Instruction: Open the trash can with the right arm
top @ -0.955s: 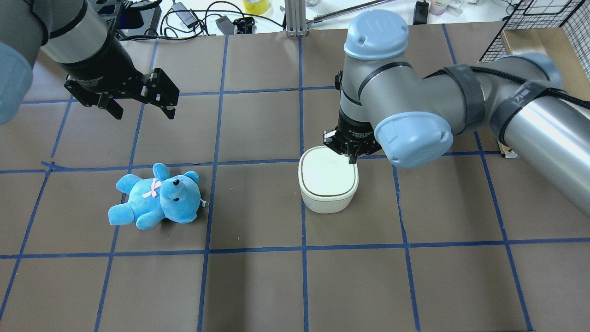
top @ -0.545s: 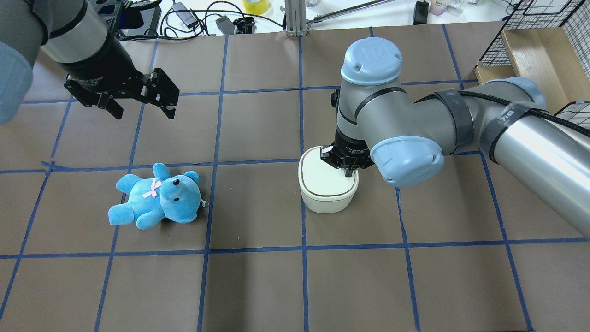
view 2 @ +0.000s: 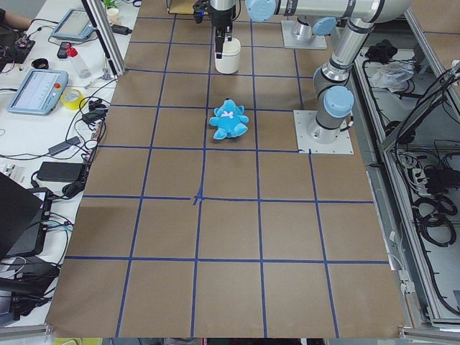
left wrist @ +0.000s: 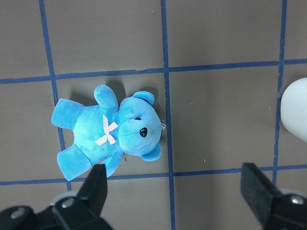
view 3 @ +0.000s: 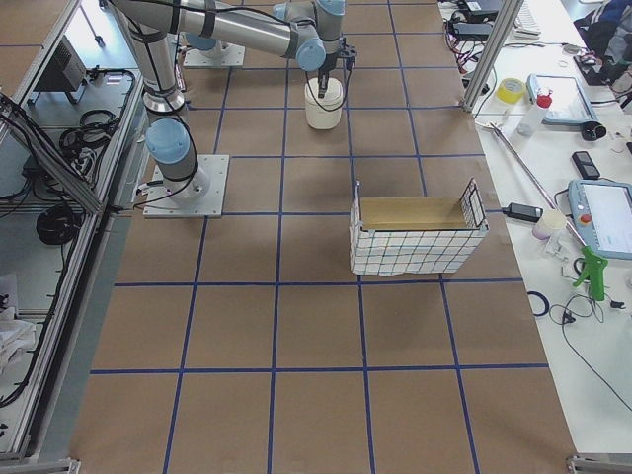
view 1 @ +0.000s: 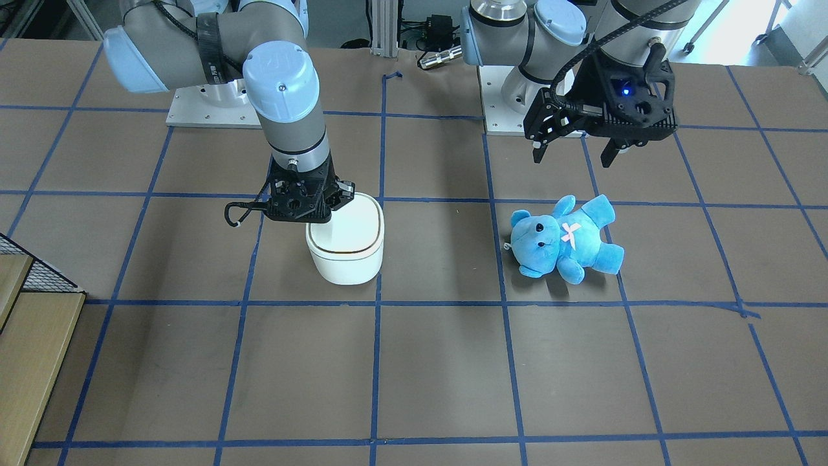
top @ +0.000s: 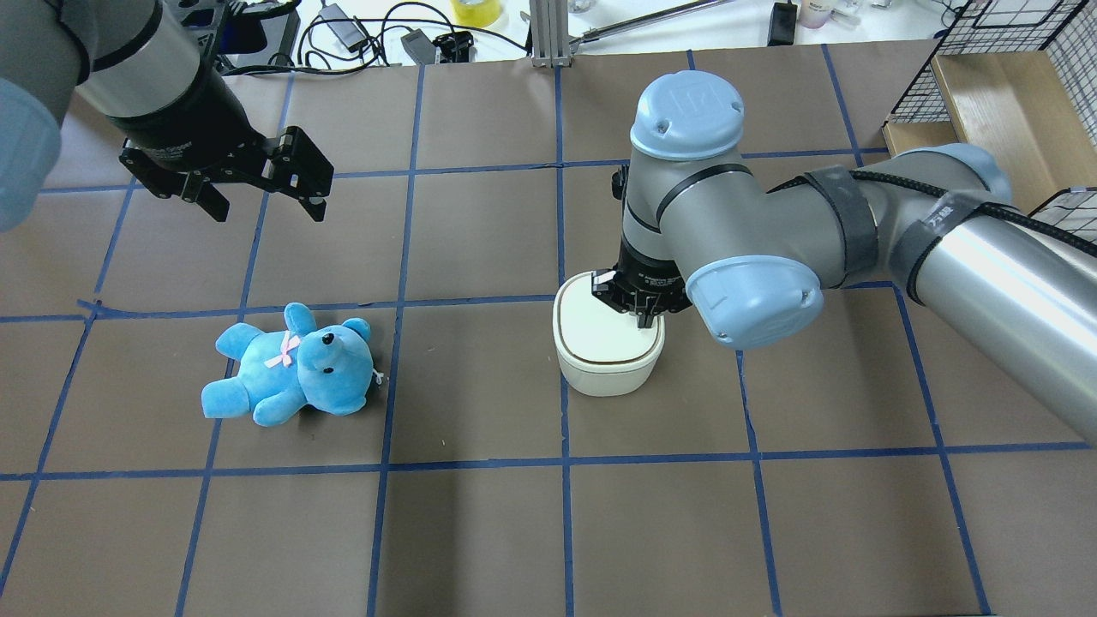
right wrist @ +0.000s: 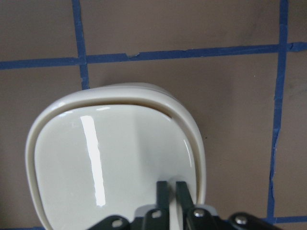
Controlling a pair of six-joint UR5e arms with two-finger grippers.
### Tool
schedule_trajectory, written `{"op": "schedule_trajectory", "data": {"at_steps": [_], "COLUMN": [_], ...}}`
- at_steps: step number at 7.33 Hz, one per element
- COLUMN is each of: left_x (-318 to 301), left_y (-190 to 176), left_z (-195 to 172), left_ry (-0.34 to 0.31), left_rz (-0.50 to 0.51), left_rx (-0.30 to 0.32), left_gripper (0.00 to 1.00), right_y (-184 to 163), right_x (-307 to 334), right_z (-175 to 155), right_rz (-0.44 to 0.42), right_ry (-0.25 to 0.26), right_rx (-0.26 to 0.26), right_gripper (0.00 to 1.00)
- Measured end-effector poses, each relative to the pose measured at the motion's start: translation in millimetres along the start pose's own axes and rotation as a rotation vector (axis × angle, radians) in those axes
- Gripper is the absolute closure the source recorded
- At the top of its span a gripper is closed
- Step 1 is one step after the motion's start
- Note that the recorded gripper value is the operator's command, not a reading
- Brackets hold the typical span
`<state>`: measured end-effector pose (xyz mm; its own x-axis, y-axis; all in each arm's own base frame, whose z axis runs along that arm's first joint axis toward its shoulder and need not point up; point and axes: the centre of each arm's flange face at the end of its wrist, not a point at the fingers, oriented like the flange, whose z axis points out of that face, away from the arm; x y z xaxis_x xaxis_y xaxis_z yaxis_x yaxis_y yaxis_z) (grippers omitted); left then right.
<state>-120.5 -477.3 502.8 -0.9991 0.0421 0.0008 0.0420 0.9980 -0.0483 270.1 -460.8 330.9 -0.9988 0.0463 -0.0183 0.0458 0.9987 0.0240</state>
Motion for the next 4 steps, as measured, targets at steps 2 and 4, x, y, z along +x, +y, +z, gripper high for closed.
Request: {"op": "schedule_trajectory", "data": {"at_steps": [2,4], "left_x": [0.0,-0.1], "left_y": [0.0,0.0], "left_z": [0.0,0.0], "left_ry": [0.000,-0.001], "left_rz": [0.000,0.000], "left_rx": [0.000,0.000], "left_gripper": [0.00,0.00], "right_y": [3.0,-8.6], "right_x": [5.1,26.3], "right_z": [-74.3,-152.2], "right_rz": [0.003,0.028], "right_ry": [-0.016,-0.004], "right_rx": [0.089,0.102], "right_gripper": [0.00,0.00]}}
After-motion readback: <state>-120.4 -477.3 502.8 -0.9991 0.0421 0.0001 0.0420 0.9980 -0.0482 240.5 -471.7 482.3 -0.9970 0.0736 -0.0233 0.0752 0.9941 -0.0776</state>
